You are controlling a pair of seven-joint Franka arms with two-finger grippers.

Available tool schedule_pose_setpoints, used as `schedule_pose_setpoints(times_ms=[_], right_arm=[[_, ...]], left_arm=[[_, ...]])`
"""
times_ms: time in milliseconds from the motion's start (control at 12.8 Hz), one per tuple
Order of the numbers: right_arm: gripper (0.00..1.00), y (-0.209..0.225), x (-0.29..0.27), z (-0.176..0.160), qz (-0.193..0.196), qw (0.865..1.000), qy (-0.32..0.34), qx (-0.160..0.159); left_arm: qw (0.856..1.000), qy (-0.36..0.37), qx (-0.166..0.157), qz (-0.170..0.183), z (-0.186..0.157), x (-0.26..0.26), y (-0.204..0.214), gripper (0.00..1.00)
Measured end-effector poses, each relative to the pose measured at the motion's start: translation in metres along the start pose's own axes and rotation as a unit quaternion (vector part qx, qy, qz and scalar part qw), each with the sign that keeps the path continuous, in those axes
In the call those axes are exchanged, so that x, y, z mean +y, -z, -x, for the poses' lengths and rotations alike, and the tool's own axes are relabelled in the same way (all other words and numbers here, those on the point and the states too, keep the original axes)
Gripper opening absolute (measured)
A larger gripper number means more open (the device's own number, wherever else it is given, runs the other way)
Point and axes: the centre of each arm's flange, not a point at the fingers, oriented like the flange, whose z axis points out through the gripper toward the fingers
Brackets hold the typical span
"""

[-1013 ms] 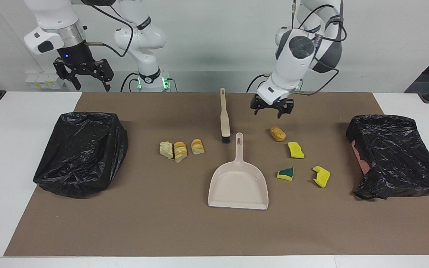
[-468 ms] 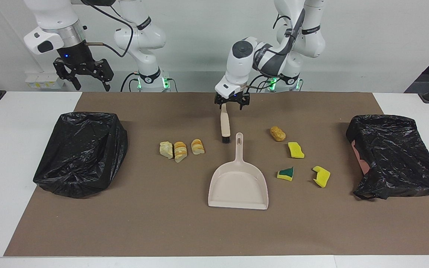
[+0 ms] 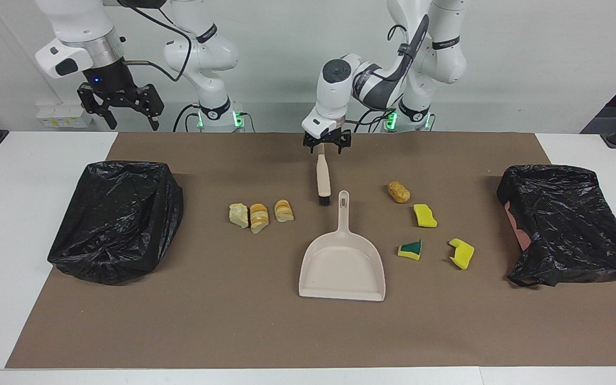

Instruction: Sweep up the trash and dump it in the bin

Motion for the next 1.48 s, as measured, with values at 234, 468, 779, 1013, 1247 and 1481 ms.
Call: schedule_pose_setpoints(times_ms=[234,468,779,1013,1247,1481], right_arm=[[1.0,-0.006,0.0,0.001,0.0,1.0,0.0,-0.006],[1.0,-0.007,0.0,0.001,0.0,1.0,0.0,-0.007],[1.0,-0.008,0.0,0.002,0.0,1.0,0.0,-0.009],[1.0,-0.009,0.0,0.002,0.0,1.0,0.0,-0.01],[1.0,-0.009,0.0,0.003,0.0,1.0,0.0,-0.01],[1.0,-0.009,0.001,0.003,0.0,1.0,0.0,-0.01]], left_arm=[[1.0,0.004,-0.004,0.003,0.001,0.0,-0.002,0.87],[1.0,0.006,-0.006,0.005,0.001,0.0,-0.002,0.79],[1.0,0.005,-0.012,0.006,0.005,0.001,-0.005,0.79],[1.0,0.002,-0.019,0.012,0.014,0.009,-0.007,0.77],[1.0,0.002,-0.021,0.013,0.016,0.01,-0.007,0.75],[1.0,0.003,-0.026,0.009,0.016,0.009,-0.013,0.73]])
